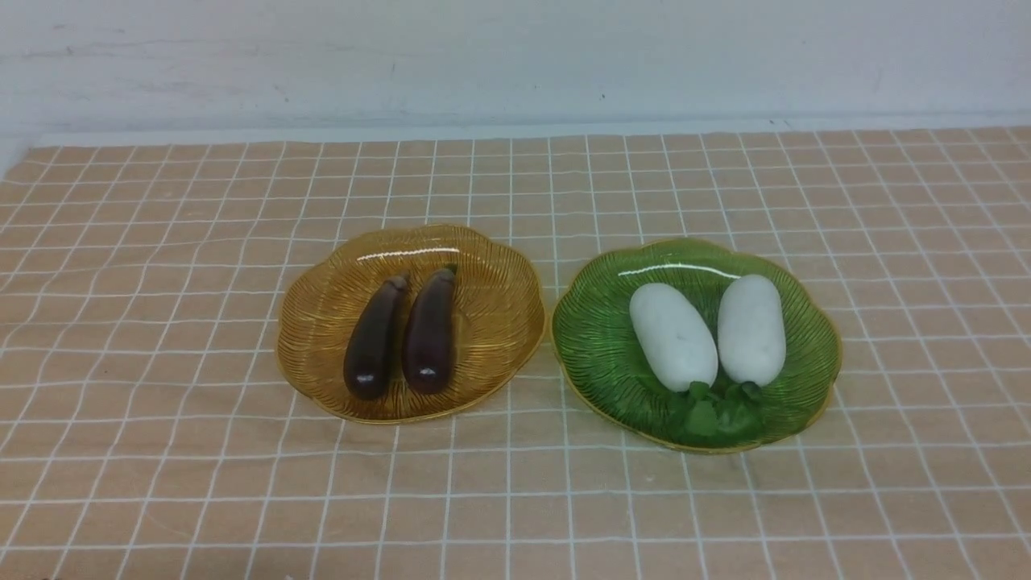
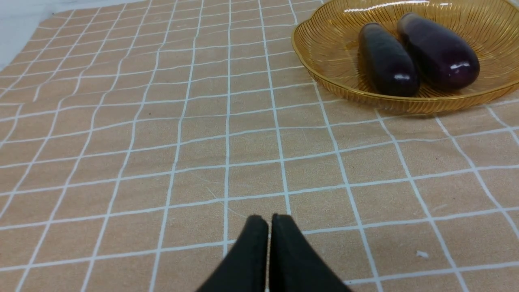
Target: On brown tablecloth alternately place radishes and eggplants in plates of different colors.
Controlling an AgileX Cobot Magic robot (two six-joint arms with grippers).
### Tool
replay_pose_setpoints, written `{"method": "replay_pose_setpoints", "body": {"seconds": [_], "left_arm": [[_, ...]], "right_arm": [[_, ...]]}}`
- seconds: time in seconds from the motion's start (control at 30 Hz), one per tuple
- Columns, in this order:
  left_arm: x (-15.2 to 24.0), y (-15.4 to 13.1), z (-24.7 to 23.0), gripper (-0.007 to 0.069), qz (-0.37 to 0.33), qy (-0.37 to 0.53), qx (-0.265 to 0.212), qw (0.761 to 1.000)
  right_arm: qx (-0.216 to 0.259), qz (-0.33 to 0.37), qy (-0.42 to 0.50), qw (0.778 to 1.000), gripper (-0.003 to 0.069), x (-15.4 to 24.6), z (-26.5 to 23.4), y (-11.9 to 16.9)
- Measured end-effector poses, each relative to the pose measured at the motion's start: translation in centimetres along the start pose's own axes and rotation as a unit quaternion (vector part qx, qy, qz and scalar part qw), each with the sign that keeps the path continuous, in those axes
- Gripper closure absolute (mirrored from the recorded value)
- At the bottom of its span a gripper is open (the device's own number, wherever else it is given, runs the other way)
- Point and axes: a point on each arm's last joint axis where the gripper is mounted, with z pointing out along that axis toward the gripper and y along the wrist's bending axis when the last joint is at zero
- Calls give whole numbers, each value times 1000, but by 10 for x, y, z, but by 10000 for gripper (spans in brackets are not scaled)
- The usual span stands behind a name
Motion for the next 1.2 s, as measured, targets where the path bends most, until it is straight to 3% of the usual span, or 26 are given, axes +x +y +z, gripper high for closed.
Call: {"method": "replay_pose_setpoints", "body": {"seconds": [0.43,0.63,0.8,0.97,1.1,1.2], "left_arm": [[0,0,0,629,0,0,0,1000],[0,0,0,629,0,0,0,1000],[0,0,0,629,0,0,0,1000],[0,0,0,629,0,0,0,1000],[0,0,0,629,0,0,0,1000],[0,0,0,629,0,0,0,1000]], "right_arm": [[0,-7,4,1000,674,1,0,0],[10,-54,95,994,674,31,-3,-2],[55,-112,232,965,674,89,-20,-12],[91,-121,342,927,674,144,-47,-23],[99,-115,417,896,674,163,-63,-26],[98,-119,428,890,674,164,-64,-26]]}}
